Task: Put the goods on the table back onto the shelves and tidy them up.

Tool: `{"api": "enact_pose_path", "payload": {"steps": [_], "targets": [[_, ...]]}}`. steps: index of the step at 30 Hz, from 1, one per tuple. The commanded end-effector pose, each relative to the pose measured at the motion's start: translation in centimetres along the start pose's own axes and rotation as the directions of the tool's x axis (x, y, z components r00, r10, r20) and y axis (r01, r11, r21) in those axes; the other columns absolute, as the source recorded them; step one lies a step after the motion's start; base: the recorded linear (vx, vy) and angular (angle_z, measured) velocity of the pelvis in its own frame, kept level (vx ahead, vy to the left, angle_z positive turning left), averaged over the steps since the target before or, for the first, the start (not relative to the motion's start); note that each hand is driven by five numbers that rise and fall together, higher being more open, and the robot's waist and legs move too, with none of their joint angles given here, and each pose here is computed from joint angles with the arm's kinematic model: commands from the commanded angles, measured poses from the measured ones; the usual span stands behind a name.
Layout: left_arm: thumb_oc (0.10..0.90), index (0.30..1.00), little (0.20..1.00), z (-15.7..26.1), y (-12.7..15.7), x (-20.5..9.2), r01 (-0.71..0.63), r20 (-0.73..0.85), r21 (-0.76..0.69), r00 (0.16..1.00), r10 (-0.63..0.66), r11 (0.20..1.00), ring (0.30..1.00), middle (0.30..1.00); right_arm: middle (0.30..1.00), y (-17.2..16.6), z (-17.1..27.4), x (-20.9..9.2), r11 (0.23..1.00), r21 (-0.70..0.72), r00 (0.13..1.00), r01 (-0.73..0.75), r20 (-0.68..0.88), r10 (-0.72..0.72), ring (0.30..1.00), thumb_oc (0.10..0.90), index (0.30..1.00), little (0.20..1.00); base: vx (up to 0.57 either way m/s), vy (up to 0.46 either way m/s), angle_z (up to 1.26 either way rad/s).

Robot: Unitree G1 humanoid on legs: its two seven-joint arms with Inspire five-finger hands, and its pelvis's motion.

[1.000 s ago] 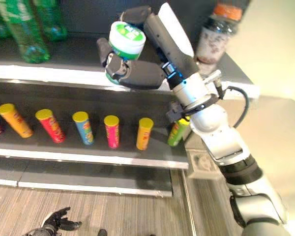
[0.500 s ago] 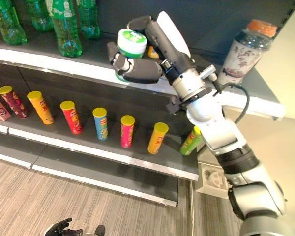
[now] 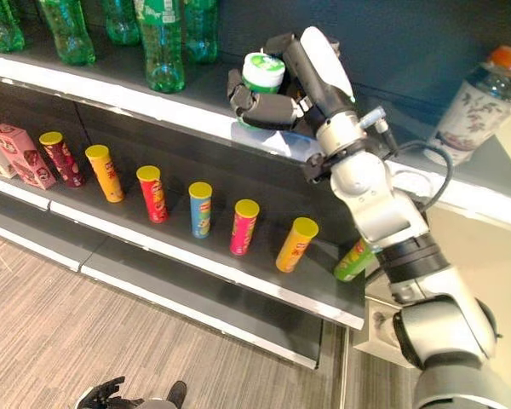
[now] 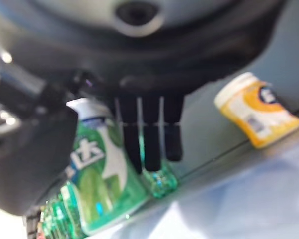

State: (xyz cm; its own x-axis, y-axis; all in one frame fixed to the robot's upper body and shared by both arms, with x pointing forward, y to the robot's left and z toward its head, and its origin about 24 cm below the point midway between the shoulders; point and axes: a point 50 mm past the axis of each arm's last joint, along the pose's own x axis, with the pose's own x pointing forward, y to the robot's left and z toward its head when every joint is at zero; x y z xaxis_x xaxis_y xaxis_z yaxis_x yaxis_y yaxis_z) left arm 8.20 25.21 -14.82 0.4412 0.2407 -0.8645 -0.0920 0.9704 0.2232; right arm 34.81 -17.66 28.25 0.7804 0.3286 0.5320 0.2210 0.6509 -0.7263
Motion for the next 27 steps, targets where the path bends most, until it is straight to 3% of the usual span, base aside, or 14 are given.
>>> {"api": "enact_pose_path", "payload": {"steps": [1, 12, 27], "targets": [[0.800, 0.900, 0.900, 1.3, 1.0, 0.4, -0.023, 0.038, 0.049, 0.999, 0.021, 0.999, 0.900, 0.900, 0.300, -4.5, 3.9, 2.3, 0.980, -0.073, 0.970, 0.186, 0.173, -0.171, 0.300, 0.400, 0.300, 0.300, 0.00, 0.000, 0.00], [0.800, 0.900, 0.900, 1.3, 1.2, 0.4, -0.025, 0.035, 0.060, 0.999, 0.023, 0.998, 0.900, 0.900, 0.300, -6.1, 2.2, 1.9, 0.968, -0.150, 0.976, 0.203, 0.107, -0.188, 0.300, 0.400, 0.300, 0.300, 0.00, 0.004, -0.02], [0.800, 0.900, 0.900, 1.0, 1.2, 0.4, -0.027, 0.024, 0.066, 0.999, 0.025, 0.997, 0.900, 0.900, 0.300, -6.0, 1.0, 1.6, 0.972, -0.141, 0.982, 0.185, 0.055, -0.179, 0.300, 0.400, 0.300, 0.300, 0.00, 0.005, -0.06]]}}
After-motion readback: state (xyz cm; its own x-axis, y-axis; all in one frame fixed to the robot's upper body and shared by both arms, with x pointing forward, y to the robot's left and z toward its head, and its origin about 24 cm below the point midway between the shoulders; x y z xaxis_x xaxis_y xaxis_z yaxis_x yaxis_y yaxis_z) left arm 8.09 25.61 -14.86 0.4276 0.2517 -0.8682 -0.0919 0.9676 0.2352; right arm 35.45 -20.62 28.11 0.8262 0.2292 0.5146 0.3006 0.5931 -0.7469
